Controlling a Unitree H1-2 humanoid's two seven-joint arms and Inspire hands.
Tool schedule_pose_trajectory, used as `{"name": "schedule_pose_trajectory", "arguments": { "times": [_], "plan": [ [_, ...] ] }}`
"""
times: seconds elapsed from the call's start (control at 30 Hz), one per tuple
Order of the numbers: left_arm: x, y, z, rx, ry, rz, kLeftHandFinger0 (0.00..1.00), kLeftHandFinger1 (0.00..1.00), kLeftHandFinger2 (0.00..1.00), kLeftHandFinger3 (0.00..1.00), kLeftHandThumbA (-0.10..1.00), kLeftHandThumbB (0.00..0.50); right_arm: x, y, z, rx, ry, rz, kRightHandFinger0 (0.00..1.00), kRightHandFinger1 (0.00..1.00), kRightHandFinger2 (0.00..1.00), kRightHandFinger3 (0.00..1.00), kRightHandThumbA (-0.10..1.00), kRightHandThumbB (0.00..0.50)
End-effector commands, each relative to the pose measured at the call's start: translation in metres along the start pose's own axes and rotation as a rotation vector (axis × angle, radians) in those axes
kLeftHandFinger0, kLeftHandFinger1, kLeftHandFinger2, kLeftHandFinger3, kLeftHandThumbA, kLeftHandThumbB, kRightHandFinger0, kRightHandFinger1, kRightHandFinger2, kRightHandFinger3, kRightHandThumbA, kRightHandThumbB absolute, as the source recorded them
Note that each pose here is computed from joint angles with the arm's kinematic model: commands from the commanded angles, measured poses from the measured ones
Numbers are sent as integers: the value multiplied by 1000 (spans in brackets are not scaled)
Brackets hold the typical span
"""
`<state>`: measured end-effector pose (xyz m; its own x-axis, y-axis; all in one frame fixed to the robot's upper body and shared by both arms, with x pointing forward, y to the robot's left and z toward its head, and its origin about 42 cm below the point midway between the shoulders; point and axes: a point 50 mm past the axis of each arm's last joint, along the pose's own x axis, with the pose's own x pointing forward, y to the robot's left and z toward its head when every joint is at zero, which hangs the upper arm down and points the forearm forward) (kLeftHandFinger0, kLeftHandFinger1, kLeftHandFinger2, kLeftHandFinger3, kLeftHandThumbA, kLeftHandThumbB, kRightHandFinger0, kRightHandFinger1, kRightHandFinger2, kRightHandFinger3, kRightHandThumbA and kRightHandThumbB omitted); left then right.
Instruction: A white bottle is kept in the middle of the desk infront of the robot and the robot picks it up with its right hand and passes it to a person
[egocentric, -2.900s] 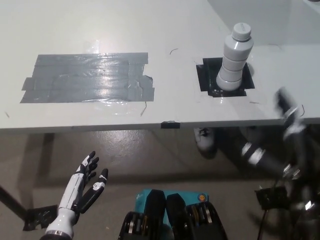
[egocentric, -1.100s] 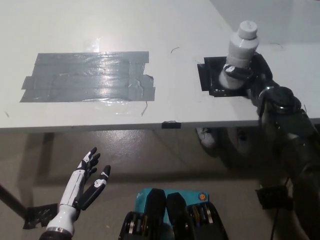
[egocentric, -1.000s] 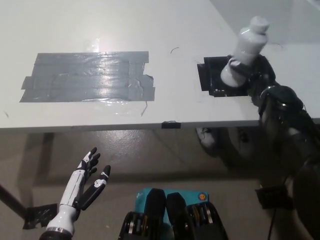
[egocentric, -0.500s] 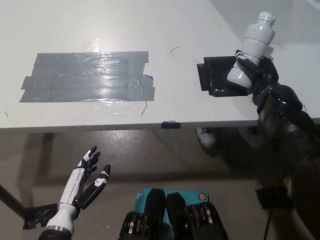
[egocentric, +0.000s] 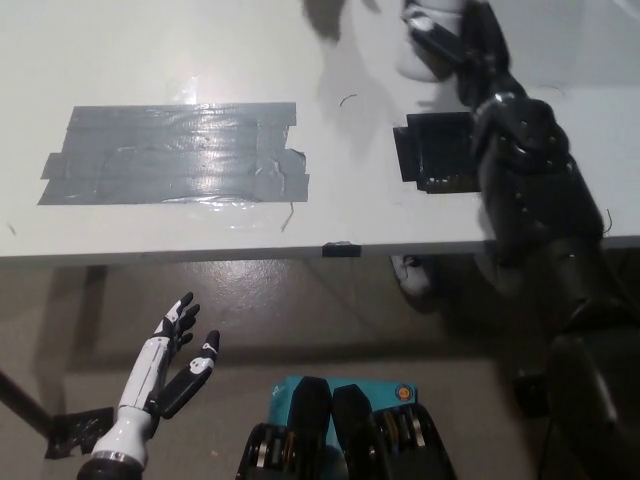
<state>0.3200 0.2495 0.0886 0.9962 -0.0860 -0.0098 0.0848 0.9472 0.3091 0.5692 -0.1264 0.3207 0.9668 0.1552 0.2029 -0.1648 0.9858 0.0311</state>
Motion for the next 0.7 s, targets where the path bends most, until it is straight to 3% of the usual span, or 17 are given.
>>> {"name": "schedule_pose_trajectory", "arguments": {
  "times": [0.0, 0.07, 0.13, 0.33, 0.4, 0.5, 0.67],
  "plan": [
    [4, 8, 12, 50, -36, 9, 1000, 1000, 1000, 1000, 583, 17, 16, 37, 51, -74, -95, 110, 159, 595, 905, 810, -100, 157],
    [5, 8, 14, 44, -36, 9, 1000, 1000, 1000, 1000, 553, 10, 20, 52, 52, -130, -92, 134, 145, 614, 935, 878, -100, 154],
    [4, 7, 15, 32, -39, 12, 1000, 1000, 1000, 1000, 495, 11, 23, 62, 50, -171, -64, 155, 125, 603, 919, 861, -100, 143],
    [5, 8, 15, 46, -37, 3, 1000, 1000, 1000, 1000, 502, 21, 26, 76, 34, -235, 12, 173, 45, 563, 905, 889, -100, 148],
    [6, 8, 15, 33, -37, 6, 1000, 1000, 1000, 1000, 481, 38, 25, 82, 26, -279, 36, 186, 64, 586, 902, 842, -100, 170],
    [6, 8, 17, 30, -35, 5, 1000, 1000, 1000, 1000, 450, 41, 22, 86, 16, -334, 64, 200, 94, 646, 956, 915, -100, 162],
    [7, 7, 18, 32, -34, -1, 1000, 1000, 1000, 1000, 437, 56, 19, 90, 4, -345, 127, 213, 83, 529, 896, 904, -100, 131]
  ]
}}
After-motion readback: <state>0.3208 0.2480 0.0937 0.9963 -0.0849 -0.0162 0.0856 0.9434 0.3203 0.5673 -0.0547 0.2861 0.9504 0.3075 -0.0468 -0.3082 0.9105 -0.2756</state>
